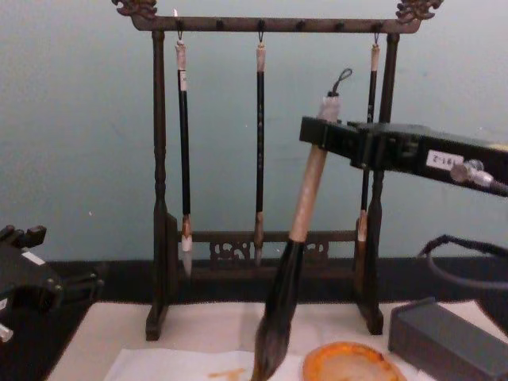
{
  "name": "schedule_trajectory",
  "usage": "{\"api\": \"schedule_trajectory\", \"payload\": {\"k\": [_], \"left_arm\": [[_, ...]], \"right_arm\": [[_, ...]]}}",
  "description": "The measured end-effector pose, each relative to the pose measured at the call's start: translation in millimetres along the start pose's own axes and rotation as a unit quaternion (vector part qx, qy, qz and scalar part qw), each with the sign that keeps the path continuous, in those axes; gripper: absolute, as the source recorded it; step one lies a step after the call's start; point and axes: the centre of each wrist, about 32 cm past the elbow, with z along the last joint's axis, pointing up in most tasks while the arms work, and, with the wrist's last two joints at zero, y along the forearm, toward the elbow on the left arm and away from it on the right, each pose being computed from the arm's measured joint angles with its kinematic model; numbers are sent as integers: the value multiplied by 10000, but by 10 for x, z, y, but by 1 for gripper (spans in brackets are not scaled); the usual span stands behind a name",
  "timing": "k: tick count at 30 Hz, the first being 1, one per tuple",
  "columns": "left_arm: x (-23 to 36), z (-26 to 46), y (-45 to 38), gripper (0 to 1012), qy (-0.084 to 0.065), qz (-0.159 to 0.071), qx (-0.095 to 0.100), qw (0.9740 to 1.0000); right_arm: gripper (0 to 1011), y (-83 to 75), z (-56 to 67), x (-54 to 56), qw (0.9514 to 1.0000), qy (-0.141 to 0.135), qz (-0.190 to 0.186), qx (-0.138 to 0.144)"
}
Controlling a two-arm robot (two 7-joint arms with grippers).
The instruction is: Pick up the brush from the inkstone, write on the paper, then place the brush back to its original position.
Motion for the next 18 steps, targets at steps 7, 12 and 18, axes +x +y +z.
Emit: {"api": "schedule_trajectory", "payload": {"k": [7, 12, 18], "left_arm": [[0, 0, 0, 1010, 0, 0, 0, 10000], [0, 0, 0, 1010, 0, 0, 0, 10000], [0, 0, 0, 1010, 0, 0, 0, 10000]], "right_arm": [[175, 41, 22, -11, 10000, -12, 23, 88], [175, 47, 28, -12, 9999, -28, 53, 101], [175, 41, 28, -17, 9999, -30, 78, 135]]}}
